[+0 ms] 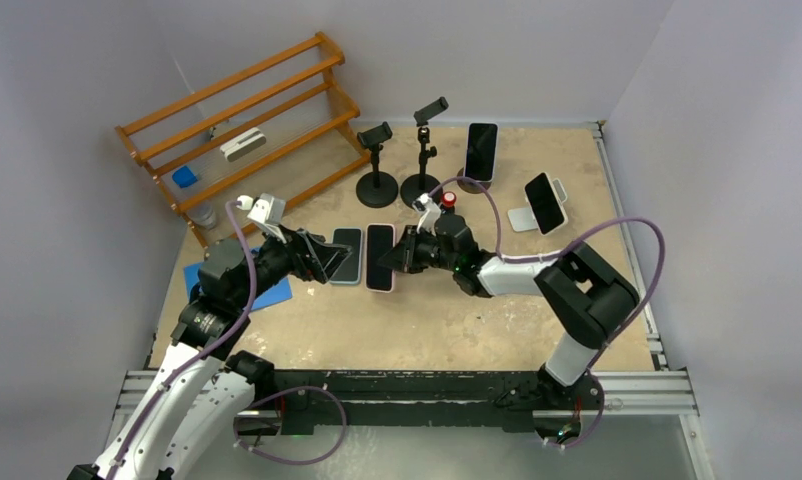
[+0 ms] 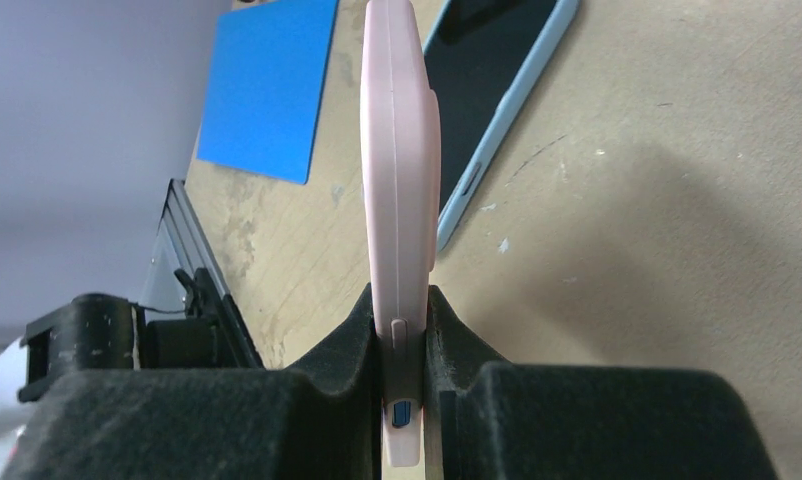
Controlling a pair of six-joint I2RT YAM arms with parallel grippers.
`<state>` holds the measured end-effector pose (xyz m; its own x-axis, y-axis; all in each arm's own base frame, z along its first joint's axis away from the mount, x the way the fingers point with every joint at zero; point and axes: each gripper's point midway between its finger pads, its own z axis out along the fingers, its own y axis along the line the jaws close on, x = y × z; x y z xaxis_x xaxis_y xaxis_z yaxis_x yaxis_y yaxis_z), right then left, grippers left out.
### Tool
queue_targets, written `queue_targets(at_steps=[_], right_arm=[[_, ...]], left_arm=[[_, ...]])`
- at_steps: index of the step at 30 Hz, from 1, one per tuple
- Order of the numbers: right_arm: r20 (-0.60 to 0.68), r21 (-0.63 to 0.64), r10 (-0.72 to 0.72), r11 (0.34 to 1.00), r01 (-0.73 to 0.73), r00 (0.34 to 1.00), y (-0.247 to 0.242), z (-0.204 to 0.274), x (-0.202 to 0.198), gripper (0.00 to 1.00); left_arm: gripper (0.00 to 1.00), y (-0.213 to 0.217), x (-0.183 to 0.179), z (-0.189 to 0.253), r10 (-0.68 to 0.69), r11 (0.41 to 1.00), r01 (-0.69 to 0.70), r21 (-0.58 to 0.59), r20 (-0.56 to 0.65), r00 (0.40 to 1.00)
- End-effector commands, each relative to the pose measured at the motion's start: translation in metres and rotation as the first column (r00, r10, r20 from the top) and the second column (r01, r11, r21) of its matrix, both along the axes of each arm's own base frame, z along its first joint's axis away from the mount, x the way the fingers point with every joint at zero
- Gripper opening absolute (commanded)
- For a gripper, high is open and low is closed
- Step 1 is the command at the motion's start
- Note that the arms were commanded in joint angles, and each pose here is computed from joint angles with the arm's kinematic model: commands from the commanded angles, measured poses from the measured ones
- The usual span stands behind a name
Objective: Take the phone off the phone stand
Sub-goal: Place the phone at the center of the board.
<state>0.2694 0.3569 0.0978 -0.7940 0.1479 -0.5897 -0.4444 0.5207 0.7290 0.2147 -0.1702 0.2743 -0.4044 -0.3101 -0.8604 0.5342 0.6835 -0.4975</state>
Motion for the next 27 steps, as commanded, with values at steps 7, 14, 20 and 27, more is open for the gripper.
queue_targets(at_steps=[7,14,20,27], right_arm=[[-0.037,0.128,-0.065,0.989,0.069,0.997,0.017,0.023,0.042,0.0],[-0.063,0.093,-0.081,0.992,0.087,0.995,0.021,0.011,0.053,0.0],[-0.087,0.065,-0.088,0.993,0.094,0.992,0.023,-0.002,0.057,0.0],[-0.099,0.045,-0.091,0.994,0.096,0.991,0.024,-0.009,0.06,0.03]], left_arm=[[0.82,0.001,0.001,0.023,0.003,1.0,-0.002,-0.009,0.066,0.998],[0.82,0.001,-0.001,0.025,-0.005,1.0,0.006,-0.012,0.073,0.997],[0.82,0.0,-0.002,0.026,-0.008,1.0,0.009,-0.015,0.077,0.997],[0.82,-0.001,-0.002,0.024,-0.013,1.0,0.014,-0.014,0.073,0.997]])
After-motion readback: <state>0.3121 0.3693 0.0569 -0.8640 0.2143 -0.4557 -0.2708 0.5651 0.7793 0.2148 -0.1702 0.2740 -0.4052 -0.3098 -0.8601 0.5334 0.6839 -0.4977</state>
